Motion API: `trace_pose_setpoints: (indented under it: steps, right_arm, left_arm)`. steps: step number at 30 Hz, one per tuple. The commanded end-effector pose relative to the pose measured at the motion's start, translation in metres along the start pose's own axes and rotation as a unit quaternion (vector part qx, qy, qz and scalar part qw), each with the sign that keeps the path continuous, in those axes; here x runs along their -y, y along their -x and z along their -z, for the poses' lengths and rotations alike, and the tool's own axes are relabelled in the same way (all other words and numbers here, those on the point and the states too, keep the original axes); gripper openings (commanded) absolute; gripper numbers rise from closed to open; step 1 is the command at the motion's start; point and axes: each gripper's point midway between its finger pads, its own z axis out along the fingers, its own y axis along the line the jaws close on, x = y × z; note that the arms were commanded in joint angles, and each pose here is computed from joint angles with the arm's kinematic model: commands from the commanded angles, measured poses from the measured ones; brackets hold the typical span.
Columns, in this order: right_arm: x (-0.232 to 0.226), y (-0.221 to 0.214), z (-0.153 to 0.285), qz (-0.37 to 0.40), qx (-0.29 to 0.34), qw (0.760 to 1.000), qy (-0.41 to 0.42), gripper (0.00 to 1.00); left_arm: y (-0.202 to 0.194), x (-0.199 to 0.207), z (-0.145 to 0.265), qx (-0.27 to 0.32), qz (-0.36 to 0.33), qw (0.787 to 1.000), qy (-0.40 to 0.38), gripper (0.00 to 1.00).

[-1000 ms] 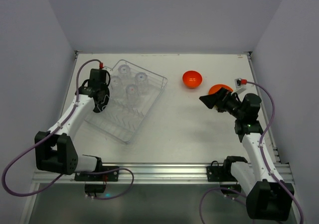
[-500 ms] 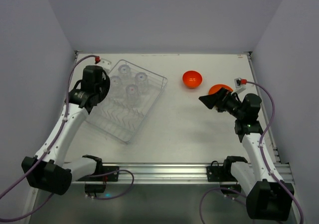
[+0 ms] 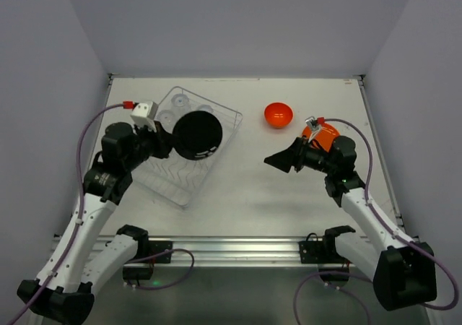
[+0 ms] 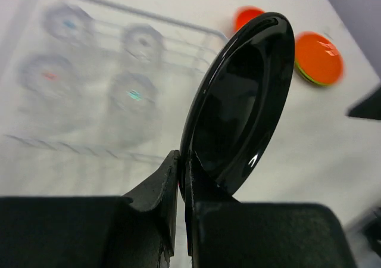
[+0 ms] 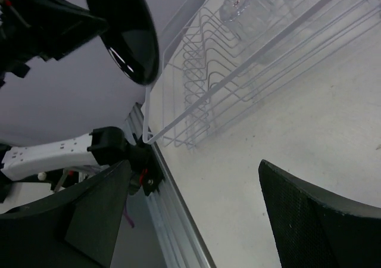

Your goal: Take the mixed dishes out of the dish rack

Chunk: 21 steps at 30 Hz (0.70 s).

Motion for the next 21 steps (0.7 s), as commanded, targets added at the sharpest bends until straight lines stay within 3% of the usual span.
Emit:
trace_pose_setpoints:
  steps: [1,2,4,5,11,15,19,21]
  right_arm:
    - [-0.027,-0.001,-0.005,0.066,0.007,0.998,0.014,0.89]
    - [-0.028,-0.003,-0.006,0.073,0.008,0.997,0.009,0.89]
    - [-0.025,-0.003,-0.006,0.087,0.02,0.996,-0.019,0.88]
    - [-0.025,-0.003,-0.005,0.091,0.023,0.995,-0.028,0.88]
    - [-0.016,-0.004,-0.003,0.113,0.02,0.99,-0.086,0.76]
    - [-0.01,-0.015,-0.004,0.117,-0.013,0.987,-0.11,0.64]
    - [-0.005,-0.026,-0.002,0.123,-0.032,0.984,-0.125,0.38]
    - [-0.007,-0.028,0.0,0.125,-0.031,0.984,-0.122,0.36]
  left_arm:
    - [-0.006,0.091,0.002,0.028,0.162,0.96,-0.226,0.0]
    - [-0.034,0.092,-0.008,0.014,0.193,0.953,-0.232,0.0]
    - [-0.037,0.104,-0.011,0.037,0.228,0.938,-0.26,0.0]
    - [-0.047,0.118,-0.01,0.021,0.257,0.926,-0.277,0.0]
    - [-0.097,0.146,-0.028,-0.03,0.307,0.906,-0.291,0.0]
    - [-0.111,0.154,-0.035,-0.039,0.314,0.907,-0.279,0.0]
    - [-0.115,0.156,-0.035,-0.041,0.312,0.909,-0.274,0.0]
    - [-0.114,0.149,-0.038,-0.029,0.31,0.915,-0.255,0.0]
